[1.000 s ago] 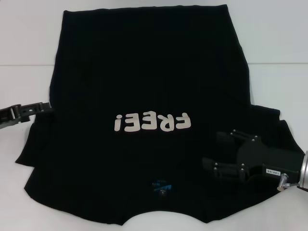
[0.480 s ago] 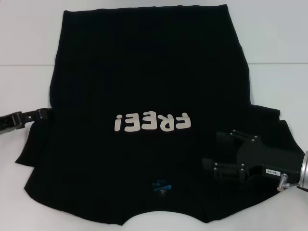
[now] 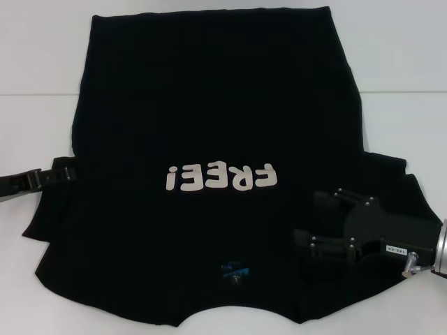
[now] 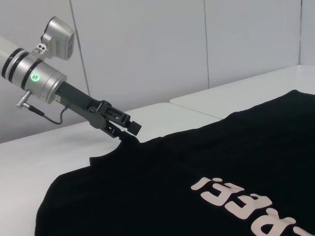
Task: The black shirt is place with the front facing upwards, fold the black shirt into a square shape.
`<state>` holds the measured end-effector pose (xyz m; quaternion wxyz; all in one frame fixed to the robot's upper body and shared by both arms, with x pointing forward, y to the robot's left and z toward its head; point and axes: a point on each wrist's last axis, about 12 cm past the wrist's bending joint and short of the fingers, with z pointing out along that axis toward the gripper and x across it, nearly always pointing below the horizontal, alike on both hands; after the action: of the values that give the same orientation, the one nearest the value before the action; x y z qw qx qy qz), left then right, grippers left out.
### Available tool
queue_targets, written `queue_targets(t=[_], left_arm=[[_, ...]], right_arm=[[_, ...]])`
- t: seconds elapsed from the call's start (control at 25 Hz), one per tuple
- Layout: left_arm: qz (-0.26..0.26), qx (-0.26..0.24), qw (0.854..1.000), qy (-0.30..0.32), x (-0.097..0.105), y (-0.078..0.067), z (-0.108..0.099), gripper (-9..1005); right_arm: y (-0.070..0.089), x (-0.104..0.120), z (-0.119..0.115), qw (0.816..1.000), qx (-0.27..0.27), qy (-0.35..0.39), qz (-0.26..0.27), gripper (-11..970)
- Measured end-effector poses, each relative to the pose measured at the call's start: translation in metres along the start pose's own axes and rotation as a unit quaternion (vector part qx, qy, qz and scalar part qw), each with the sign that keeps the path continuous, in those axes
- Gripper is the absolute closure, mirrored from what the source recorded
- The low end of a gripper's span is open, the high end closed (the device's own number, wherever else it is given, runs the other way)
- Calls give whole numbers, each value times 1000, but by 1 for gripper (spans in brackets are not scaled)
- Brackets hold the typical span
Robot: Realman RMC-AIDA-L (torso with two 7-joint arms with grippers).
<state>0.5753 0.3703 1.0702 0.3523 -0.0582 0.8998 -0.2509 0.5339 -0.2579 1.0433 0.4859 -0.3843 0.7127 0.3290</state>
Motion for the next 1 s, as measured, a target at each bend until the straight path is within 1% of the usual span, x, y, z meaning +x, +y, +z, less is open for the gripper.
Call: queue_targets(t=[0.8, 0.92, 1.0], left_arm=[[-6, -1, 1000, 4, 6, 1, 2, 79], [3, -6, 1000, 10, 7, -1, 5, 80], [9, -10, 1000, 16, 8, -2, 7, 211]], right_arm=[[0, 0, 0, 1000, 0, 0, 0, 36], [0, 0, 0, 1000, -1, 0, 0, 36], [0, 0, 0, 1000, -1, 0, 0, 36]])
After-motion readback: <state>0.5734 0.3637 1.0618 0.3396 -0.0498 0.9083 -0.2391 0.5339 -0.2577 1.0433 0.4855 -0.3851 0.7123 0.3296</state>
